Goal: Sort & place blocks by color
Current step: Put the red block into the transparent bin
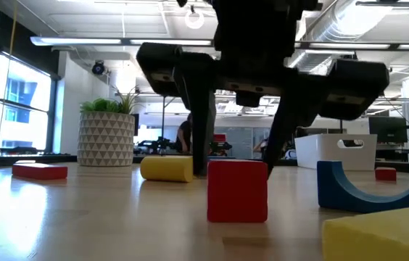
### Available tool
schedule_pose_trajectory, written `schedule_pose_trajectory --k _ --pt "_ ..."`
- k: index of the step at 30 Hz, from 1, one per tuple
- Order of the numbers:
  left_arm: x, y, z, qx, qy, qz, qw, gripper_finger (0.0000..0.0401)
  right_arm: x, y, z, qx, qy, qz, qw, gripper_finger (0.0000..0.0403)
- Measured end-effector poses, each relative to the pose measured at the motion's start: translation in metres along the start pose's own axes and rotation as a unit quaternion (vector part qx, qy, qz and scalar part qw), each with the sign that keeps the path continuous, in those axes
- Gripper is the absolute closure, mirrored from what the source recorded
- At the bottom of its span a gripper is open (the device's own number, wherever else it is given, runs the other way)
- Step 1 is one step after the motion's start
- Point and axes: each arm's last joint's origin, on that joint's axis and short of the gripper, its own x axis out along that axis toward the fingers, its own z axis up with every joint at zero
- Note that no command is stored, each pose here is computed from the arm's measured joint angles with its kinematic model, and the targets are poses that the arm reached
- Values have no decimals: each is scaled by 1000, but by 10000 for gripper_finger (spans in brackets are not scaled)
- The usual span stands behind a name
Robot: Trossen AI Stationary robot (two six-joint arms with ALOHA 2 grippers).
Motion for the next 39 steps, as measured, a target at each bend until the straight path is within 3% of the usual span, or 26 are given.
schedule_pose_trajectory --k 4,10,18,23,29,39 --pt "0 0 0 1 -3 1 1000 170 2 2 1 -1 3 6 1000 226" --pt "0 0 0 8 -7 1 1000 169 3 5 3 0 5 13 1000 290" --pt "0 0 2 5 -28 4 1000 169 2 4 3 118 19 1 993 293" --pt "0 0 2 -4 -30 4 1000 170 -2 4 3 235 38 -5 971 293" --pt "0 0 2 4 -31 5 999 170 -24 -4 12 355 73 -9 932 293" --pt "-2 1 4 89 -73 12 993 170 -74 -27 31 468 101 -120 869 293"
